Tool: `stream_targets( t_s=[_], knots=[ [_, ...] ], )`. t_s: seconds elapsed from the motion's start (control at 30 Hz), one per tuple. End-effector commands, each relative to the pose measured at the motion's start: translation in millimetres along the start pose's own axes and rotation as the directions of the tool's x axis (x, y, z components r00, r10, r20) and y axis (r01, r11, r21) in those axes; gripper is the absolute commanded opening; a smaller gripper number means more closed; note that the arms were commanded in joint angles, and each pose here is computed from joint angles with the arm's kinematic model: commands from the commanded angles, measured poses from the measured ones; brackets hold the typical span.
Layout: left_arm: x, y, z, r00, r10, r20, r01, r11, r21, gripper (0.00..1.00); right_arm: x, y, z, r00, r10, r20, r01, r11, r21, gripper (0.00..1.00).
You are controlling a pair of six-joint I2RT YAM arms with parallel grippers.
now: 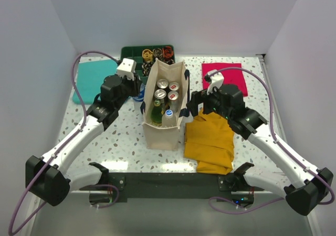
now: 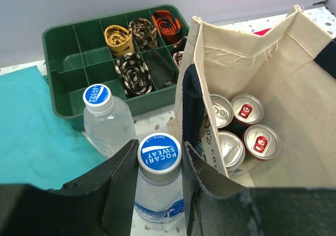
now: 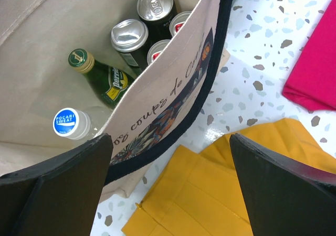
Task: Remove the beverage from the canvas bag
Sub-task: Place the drink at the center of the board.
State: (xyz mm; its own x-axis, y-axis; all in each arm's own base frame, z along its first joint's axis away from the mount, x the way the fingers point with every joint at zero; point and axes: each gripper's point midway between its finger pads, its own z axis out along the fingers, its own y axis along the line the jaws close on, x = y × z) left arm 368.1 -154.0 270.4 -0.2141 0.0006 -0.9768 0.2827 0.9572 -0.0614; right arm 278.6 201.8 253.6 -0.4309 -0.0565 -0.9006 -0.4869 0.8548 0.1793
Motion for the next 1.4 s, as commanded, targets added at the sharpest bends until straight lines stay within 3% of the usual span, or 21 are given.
stream_targets(
  t_s=[0.0, 0.8, 1.1, 1.37],
  knots=[
    [-64, -10, -7, 0.972, -0.035, 0.233, 0.021, 0.998, 0.063, 0.0, -22, -1, -6, 0.998, 0.002, 0.058, -0.003, 1.0, 0.02, 0.98],
    [-46, -45, 8, 0.972, 0.066, 0.226, -0.123, 0.961, 0.249, 0.0, -21, -9, -4, 0.998, -0.018, 0.057, 0.014, 0.998, 0.06, 0.98],
    [-48, -44, 17, 0.952, 0.125, 0.278, -0.192, 0.954, 0.231, 0.0, -19, -5, 6, 0.999, 0.0, 0.034, -0.002, 0.999, 0.049, 0.98],
    [-37, -42, 33, 0.957, 0.138, 0.254, -0.196, 0.956, 0.217, 0.0, -26, 6, 3, 0.998, 0.009, 0.058, -0.009, 1.0, -0.01, 0.98]
  ],
)
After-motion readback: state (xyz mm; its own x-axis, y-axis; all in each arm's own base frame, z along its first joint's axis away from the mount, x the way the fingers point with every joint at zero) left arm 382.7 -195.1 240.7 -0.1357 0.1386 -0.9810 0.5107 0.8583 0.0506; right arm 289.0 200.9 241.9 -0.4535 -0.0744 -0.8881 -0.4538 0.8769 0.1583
